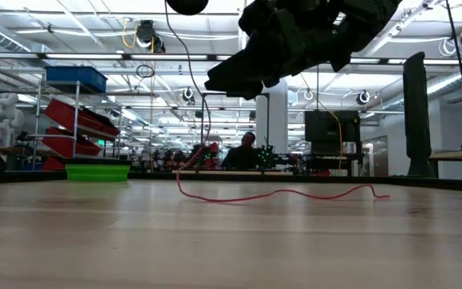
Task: Coil cords
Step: Coil the red wire into the spool
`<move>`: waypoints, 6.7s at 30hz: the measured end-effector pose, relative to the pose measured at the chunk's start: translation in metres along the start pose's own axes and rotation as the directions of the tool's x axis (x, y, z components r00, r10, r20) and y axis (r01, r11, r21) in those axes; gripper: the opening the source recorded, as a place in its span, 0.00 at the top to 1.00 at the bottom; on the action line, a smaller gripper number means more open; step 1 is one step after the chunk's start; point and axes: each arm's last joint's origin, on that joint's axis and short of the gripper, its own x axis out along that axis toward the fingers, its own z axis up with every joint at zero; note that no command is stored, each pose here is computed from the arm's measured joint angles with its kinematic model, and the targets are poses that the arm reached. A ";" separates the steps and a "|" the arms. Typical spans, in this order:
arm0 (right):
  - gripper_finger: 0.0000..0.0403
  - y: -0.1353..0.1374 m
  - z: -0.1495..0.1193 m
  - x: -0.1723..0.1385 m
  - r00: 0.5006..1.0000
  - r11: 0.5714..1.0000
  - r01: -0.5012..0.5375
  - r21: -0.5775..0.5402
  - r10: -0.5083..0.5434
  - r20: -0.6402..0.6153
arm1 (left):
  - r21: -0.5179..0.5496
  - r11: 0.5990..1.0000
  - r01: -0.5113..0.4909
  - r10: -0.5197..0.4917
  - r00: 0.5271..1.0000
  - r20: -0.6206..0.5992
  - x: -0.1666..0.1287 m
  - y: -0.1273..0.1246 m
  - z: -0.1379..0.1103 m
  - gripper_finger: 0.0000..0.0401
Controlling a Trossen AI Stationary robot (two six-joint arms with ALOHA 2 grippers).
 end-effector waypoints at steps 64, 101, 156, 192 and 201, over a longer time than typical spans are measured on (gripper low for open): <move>0.98 -0.002 -0.007 0.012 0.995 0.996 0.092 0.016 -0.092 0.033 | -0.015 0.989 0.147 -0.145 0.984 0.104 0.015 0.005 -0.003 0.99; 1.00 0.002 -0.011 0.000 0.993 0.999 0.033 0.021 -0.030 -0.113 | -0.016 0.989 0.146 -0.144 0.984 0.105 0.011 0.007 -0.002 0.99; 1.00 0.055 0.072 -0.105 0.957 0.944 0.292 -0.155 -0.289 0.040 | -0.084 0.979 0.185 -0.191 0.979 -0.069 0.030 0.008 -0.021 0.99; 1.00 0.063 0.072 -0.059 0.969 0.976 0.150 -0.158 -0.113 0.222 | 0.206 0.844 0.495 -0.520 0.850 0.084 0.070 -0.017 -0.018 0.99; 1.00 0.065 0.069 -0.047 0.967 0.976 0.055 -0.209 0.000 0.253 | 0.249 0.812 0.529 -0.564 0.820 0.099 0.074 -0.021 -0.018 0.99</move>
